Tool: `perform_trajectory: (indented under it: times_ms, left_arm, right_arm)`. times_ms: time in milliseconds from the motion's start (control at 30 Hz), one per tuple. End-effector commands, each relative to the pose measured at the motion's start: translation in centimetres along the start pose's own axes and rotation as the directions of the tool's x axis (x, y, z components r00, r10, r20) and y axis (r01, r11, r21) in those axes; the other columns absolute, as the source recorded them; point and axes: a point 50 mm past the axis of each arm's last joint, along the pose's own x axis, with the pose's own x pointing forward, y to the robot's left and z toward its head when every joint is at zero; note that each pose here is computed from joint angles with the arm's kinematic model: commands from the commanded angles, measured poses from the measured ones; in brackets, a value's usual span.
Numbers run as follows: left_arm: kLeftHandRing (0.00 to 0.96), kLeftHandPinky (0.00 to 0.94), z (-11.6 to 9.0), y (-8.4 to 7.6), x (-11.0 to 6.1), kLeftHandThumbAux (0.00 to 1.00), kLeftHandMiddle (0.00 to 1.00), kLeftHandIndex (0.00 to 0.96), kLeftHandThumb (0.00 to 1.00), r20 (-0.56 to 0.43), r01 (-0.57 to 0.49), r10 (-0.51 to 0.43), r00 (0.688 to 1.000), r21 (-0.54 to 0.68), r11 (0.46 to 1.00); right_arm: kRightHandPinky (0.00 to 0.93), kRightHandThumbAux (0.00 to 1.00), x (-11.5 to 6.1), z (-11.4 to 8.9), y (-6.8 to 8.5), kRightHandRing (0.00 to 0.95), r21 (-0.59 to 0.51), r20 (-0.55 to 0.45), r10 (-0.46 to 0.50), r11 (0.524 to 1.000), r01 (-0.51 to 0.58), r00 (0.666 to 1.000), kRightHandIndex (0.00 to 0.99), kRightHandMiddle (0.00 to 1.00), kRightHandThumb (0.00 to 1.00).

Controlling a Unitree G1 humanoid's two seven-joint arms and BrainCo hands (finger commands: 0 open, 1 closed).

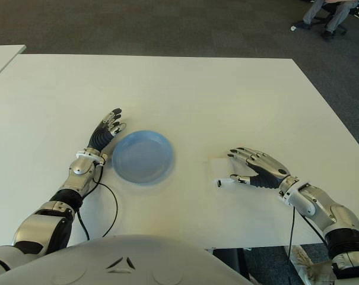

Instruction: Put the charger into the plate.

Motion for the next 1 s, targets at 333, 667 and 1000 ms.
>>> perform_trajectory:
  times_ms: [333, 667, 1000]
  left_arm:
    - [0.049, 0.066, -4.3, -0.5, -3.5, 0.473, 0.051, 0.000, 0.000, -0.220, 0.025, -0.030, 0.975, -0.024, 0.999]
    - [0.050, 0.071, -4.3, -0.5, -3.6, 0.474, 0.050, 0.000, 0.000, -0.214, 0.027, -0.029, 0.976, -0.010, 1.000]
    - [0.046, 0.062, -4.3, -0.5, -3.7, 0.485, 0.046, 0.000, 0.000, -0.209, 0.030, -0.033, 0.977, -0.016, 0.999]
  right_arm:
    - [0.000, 0.118, 1.4, 0.2, 0.4, 0.000, -0.036, 0.051, -0.029, 0.999, 0.031, 0.998, 0.000, 0.000, 0.223]
    - [0.000, 0.112, 2.5, 0.1, 0.6, 0.000, -0.050, 0.056, -0.026, 0.998, 0.029, 0.998, 0.000, 0.000, 0.217]
    - [0.000, 0.110, 3.5, 0.2, 0.5, 0.000, -0.067, 0.059, 0.003, 0.998, 0.001, 0.998, 0.000, 0.000, 0.200]
